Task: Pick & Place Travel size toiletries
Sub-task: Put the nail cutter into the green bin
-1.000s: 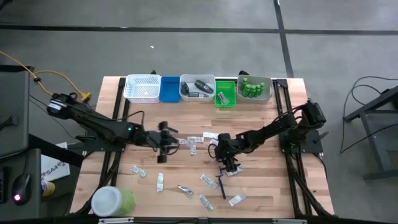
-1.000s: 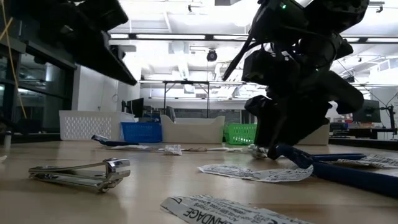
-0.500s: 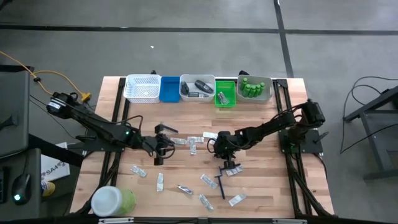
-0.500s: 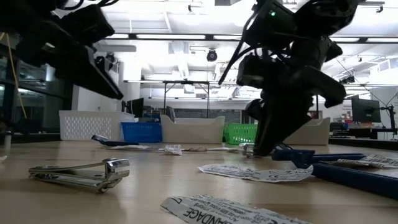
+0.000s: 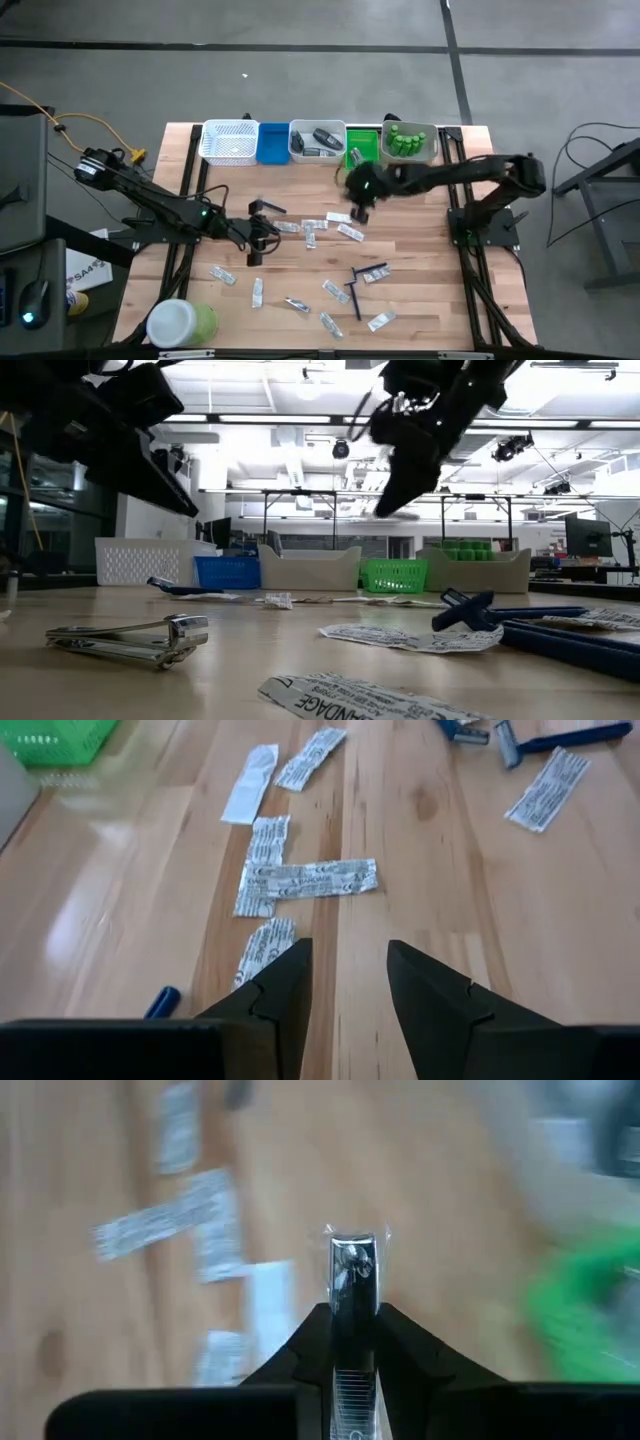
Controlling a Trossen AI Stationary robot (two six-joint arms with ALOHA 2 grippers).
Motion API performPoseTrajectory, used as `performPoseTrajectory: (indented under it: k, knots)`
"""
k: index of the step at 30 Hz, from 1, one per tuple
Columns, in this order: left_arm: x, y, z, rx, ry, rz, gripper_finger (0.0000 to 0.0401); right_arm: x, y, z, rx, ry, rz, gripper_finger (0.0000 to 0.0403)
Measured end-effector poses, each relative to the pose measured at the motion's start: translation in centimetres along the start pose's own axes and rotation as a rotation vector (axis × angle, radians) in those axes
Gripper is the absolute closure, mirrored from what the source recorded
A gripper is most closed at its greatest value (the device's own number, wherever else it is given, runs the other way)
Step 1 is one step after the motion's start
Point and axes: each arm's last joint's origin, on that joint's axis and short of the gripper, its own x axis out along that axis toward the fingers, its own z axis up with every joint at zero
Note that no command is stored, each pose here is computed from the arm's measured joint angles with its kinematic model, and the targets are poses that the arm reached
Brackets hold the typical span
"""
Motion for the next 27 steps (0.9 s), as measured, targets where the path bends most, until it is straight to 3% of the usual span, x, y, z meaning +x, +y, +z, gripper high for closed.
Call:
performPoseTrajectory:
  k: [6, 8, 16, 27]
  knots:
    - [0.0, -0.1, 0.3, -0.003, -0.024, -0.017, 0.0270, 0.1, -6.4, 0.4, 0.244, -0.037, -0.177, 0.0359]
    - [0.0, -0.1, 0.3, -0.001, -0.021, -0.017, 0.0270, 0.3, -8.1, 1.1, 0.288, -0.107, -0.201, 0.0359]
    - [0.0, -0.1, 0.2, -0.001, -0.020, -0.021, 0.0270, 2.5, -11.9, 0.2, 0.381, -0.080, -0.273, 0.0357]
    - [0.0, -0.1, 0.2, -0.001, -0.017, -0.023, 0.0270, 3.2, -12.0, -0.2, 0.385, -0.041, -0.327, 0.0162]
